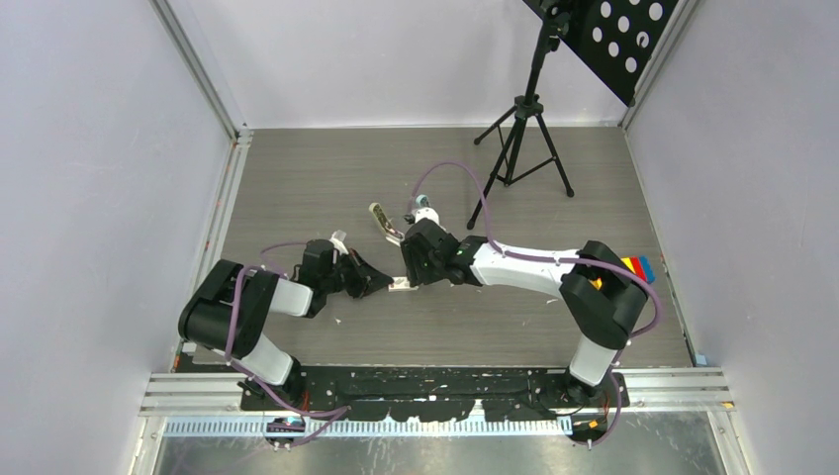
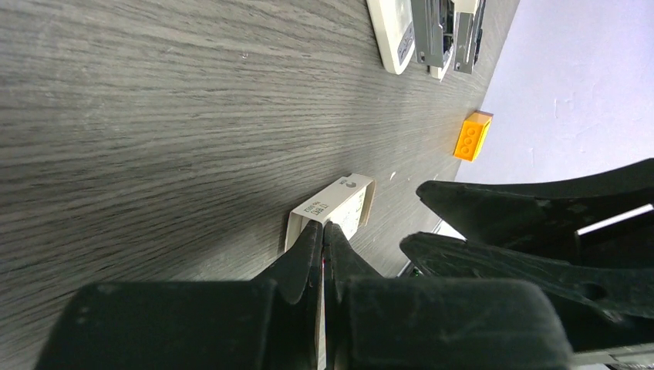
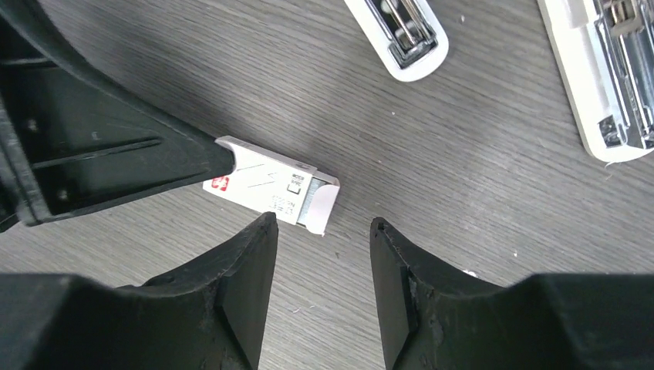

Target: Load the staples into the stapler

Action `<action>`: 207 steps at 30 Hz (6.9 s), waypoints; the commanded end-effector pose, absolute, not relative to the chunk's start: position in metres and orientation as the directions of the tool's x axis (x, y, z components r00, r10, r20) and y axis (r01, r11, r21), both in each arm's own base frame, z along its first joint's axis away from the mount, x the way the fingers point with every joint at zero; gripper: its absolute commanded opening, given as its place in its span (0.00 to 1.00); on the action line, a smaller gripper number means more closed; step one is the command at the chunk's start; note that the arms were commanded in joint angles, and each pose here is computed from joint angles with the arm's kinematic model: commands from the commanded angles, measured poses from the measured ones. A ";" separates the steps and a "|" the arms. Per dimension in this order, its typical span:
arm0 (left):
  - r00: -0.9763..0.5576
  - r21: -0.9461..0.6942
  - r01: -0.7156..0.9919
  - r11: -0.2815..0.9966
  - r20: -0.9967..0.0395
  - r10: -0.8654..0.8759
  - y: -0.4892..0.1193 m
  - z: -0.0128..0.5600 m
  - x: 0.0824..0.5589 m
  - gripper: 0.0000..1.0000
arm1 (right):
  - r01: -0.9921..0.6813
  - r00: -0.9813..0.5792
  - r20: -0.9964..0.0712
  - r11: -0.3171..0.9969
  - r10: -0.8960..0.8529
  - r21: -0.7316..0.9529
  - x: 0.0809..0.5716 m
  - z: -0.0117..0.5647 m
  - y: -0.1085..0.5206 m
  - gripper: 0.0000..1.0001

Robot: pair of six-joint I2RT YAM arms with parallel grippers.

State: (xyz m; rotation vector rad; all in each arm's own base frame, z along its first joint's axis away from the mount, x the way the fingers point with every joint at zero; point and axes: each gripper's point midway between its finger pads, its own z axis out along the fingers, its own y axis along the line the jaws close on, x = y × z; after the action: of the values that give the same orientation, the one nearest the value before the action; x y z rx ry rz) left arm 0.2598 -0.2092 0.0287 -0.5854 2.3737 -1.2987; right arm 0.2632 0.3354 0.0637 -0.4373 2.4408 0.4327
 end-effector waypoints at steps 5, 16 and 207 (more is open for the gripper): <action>-0.856 -0.849 -0.149 0.508 -0.147 -0.496 -0.210 0.031 0.259 0.00 | -0.336 -0.774 -0.615 0.923 -0.155 0.190 0.271 0.052 0.336 0.48; -0.856 -0.848 -0.153 0.508 -0.144 -0.497 -0.210 0.029 0.258 0.01 | -0.343 -0.781 -0.611 0.906 -0.128 0.249 0.271 0.049 0.351 0.44; -0.148 0.020 0.961 0.277 -0.809 0.569 -0.275 0.016 0.208 0.43 | -0.336 -0.917 -0.345 0.856 -0.202 0.393 0.232 0.030 0.300 0.00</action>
State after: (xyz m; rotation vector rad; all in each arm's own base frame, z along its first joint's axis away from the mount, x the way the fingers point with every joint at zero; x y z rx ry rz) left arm 0.2119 -0.2771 0.0221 1.3448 1.8089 -0.6896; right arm 0.2225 0.2949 0.0181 -0.3865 2.7848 0.6500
